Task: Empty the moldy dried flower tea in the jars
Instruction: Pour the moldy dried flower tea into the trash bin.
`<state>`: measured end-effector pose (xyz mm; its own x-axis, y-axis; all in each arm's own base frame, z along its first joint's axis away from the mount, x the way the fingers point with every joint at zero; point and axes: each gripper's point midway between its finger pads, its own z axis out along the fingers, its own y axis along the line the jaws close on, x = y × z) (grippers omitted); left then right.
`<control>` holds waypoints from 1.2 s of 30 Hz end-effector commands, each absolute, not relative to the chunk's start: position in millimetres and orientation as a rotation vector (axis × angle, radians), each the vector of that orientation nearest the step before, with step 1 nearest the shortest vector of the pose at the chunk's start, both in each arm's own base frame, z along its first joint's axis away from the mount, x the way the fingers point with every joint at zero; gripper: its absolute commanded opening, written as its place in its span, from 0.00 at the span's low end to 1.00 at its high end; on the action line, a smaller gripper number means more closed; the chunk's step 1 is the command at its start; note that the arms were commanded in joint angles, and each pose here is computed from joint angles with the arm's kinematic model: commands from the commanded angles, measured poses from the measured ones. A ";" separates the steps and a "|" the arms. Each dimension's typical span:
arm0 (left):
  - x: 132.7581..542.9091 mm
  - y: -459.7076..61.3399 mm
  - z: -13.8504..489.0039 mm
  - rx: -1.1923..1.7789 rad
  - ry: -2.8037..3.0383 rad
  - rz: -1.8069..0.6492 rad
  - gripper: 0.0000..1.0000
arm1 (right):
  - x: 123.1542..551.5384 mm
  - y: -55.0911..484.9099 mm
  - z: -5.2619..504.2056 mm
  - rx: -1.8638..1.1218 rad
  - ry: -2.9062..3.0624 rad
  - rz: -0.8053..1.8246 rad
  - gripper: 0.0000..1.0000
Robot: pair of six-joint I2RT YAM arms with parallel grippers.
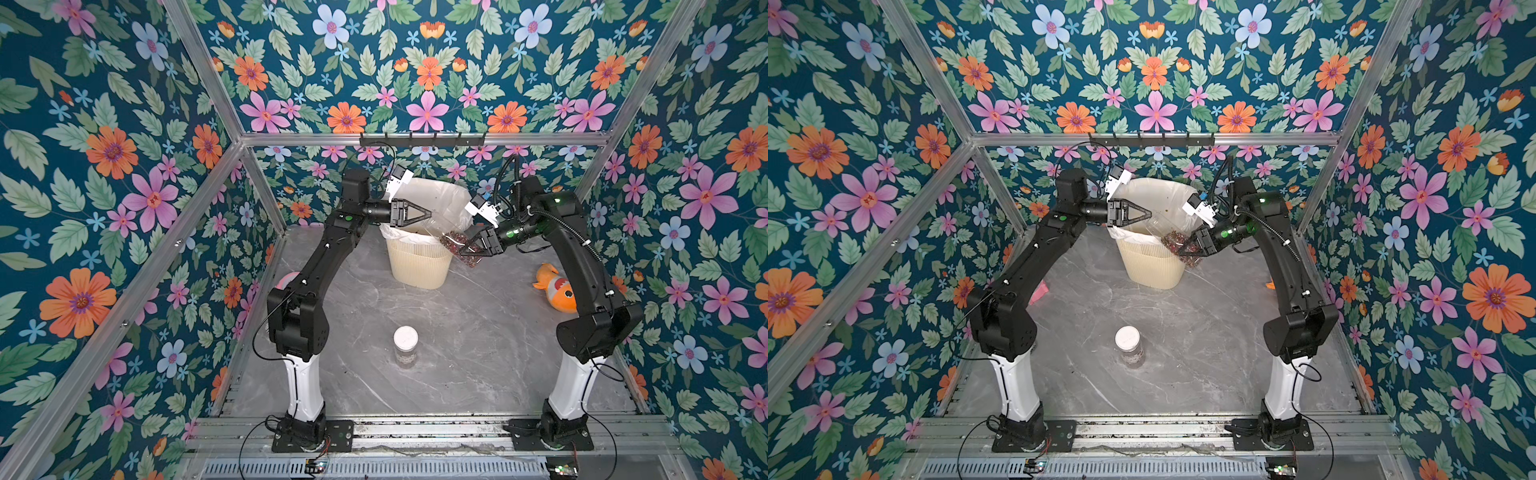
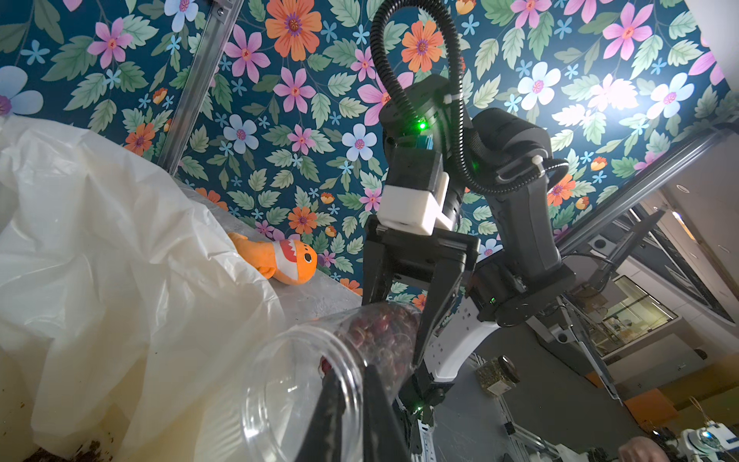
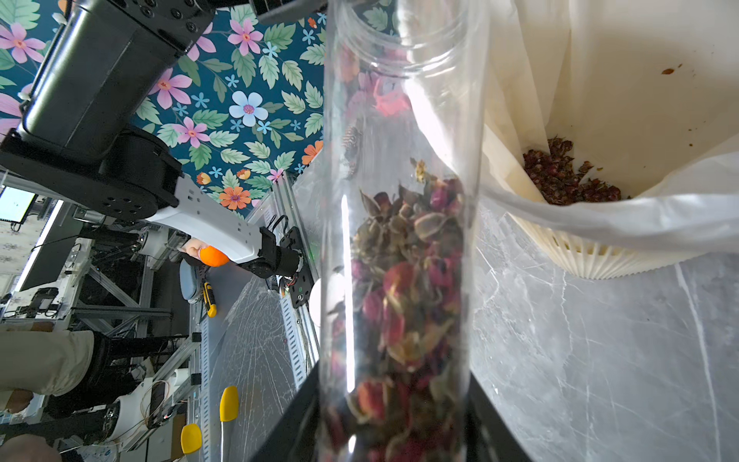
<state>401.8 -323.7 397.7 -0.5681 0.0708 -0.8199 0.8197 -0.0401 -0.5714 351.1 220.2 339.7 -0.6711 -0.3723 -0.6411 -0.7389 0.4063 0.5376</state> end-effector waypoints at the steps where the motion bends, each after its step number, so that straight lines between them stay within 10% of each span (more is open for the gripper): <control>1: 405.0 -324.8 402.3 0.943 1.632 -1.639 0.11 | 341.8 232.0 361.4 -1.018 2.092 1.282 0.39; 9: 385.8 -321.1 395.3 1.007 1.626 -1.711 0.29 | 340.8 229.6 362.9 -1.016 2.098 1.274 0.39; 36: 325.7 -321.2 398.4 1.183 1.536 -1.919 0.00 | 326.7 220.2 343.1 -1.110 2.149 1.193 0.39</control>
